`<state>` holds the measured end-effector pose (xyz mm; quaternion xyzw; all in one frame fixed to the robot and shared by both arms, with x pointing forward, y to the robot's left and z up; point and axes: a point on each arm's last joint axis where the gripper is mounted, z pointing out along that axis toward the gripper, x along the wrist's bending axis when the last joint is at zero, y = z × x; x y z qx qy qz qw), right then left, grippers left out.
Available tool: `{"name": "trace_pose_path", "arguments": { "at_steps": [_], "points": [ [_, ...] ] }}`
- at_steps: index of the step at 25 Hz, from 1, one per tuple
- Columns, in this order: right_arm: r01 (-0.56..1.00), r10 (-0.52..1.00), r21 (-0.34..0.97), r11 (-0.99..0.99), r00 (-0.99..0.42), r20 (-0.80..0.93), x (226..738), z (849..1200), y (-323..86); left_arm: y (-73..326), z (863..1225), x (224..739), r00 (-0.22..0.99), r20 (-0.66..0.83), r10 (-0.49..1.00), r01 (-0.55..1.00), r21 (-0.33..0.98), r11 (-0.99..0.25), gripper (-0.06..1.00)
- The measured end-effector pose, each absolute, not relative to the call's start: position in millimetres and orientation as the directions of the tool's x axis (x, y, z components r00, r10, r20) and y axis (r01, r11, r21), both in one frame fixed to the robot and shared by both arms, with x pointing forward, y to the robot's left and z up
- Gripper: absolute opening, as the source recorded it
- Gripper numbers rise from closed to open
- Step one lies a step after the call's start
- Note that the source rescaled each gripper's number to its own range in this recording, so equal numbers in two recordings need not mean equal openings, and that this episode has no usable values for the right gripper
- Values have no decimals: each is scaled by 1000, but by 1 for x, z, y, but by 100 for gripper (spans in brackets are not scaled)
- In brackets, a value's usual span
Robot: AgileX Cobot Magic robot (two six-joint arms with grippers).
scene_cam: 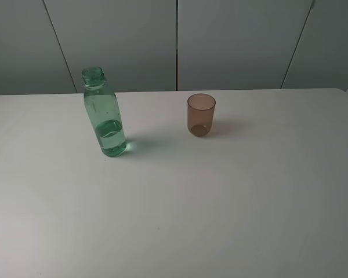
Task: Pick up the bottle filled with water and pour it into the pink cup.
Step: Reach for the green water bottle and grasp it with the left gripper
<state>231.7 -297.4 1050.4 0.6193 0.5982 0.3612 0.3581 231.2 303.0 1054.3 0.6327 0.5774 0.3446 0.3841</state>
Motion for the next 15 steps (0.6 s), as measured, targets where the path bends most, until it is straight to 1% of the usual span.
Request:
{"name": "trace_pose_path", "arguments": {
  "at_steps": [15],
  "points": [
    [482,1000,876,-28,23,19,232,1050,-297,303,1054,231,96,-7,995,466,884,-38,97]
  ]
}}
